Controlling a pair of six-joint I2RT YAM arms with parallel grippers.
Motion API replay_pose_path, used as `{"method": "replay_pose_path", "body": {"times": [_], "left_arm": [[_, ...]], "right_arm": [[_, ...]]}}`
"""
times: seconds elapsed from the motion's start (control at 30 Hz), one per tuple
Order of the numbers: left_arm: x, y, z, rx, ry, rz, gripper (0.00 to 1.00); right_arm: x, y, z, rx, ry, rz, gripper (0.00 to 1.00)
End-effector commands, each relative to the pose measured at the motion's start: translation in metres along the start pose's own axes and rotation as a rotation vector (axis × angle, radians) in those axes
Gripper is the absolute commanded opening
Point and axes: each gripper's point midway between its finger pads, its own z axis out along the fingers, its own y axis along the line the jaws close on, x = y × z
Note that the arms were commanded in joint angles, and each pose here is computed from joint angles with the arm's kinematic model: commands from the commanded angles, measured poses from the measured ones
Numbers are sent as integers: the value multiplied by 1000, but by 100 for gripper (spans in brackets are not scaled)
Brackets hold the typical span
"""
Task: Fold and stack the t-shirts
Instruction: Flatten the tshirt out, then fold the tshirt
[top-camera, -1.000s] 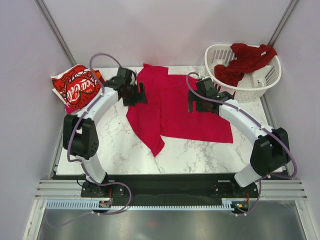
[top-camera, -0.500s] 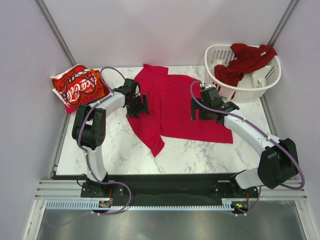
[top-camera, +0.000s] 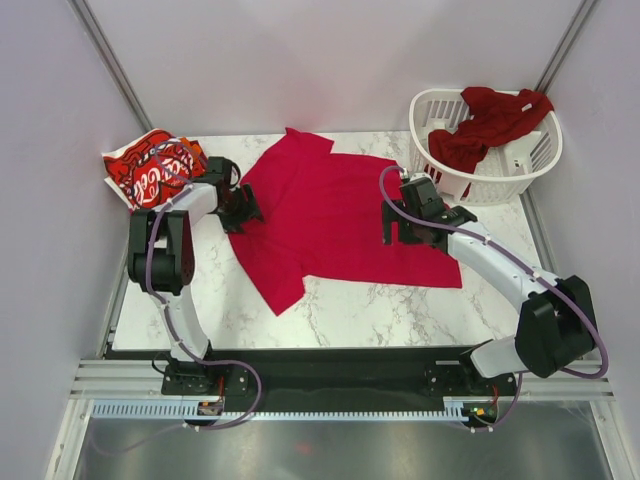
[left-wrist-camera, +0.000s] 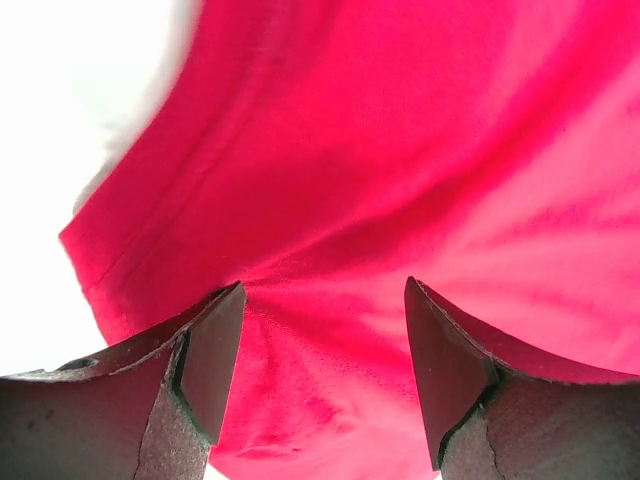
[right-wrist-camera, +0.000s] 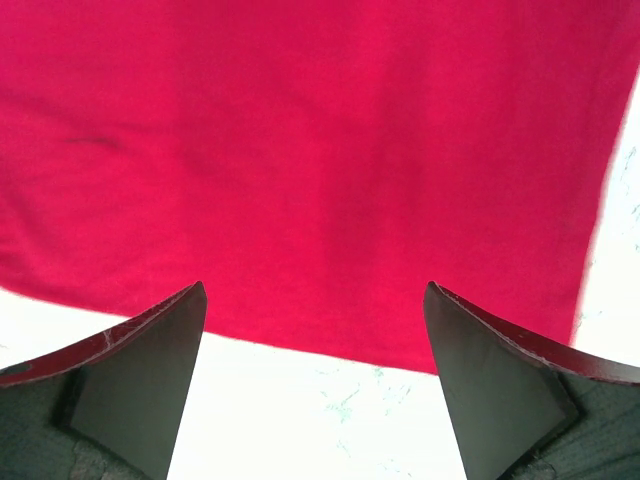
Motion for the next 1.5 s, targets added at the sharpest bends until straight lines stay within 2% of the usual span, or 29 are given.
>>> {"method": "replay_pose_path", "body": {"times": [0.0, 0.27, 0.3, 0.5, 0.6, 0.67, 0.8, 0.83, 0.9, 0.97, 1.13, 1.23, 1.47], "left_arm": [[-28, 31, -23, -96, -77, -46, 73], [-42, 18, -53, -60, -155, -32, 73], [-6, 35, -62, -146, -36, -39, 73], [-17, -12, -141, -73, -234, 70, 75], [-3, -32, -168, -21, -275, 111, 77], [13, -38, -165, 11, -246, 118, 76], [73, -40, -134, 82, -88, 71, 73], [83, -46, -137, 105, -93, 86, 73], [110, -29, -129, 68, -57, 46, 73], [122, -22, -137, 64, -81, 4, 72], [174, -3, -121, 27, 18, -32, 74], [193, 6, -110, -16, 54, -32, 76], [195, 5, -94, 5, 24, 12, 78]], "right_arm": [[0, -2, 1, 5, -14, 10, 98], [18, -8, 13, 47, 36, 25, 98], [18, -9, 14, 55, 37, 29, 98], [-10, 4, 25, 36, 17, 21, 98], [-22, 25, 30, -48, 25, 33, 98], [-24, 36, 36, -87, 35, 48, 98], [-14, 58, 41, -162, 77, 47, 98], [-8, 59, 37, -166, 78, 39, 98], [-5, 59, 31, -165, 58, 49, 98], [7, 56, 19, -177, 52, 57, 98], [29, 52, 2, -213, 38, 95, 98], [31, 50, -5, -221, 28, 95, 98], [28, 46, -20, -224, 7, 73, 98]]}}
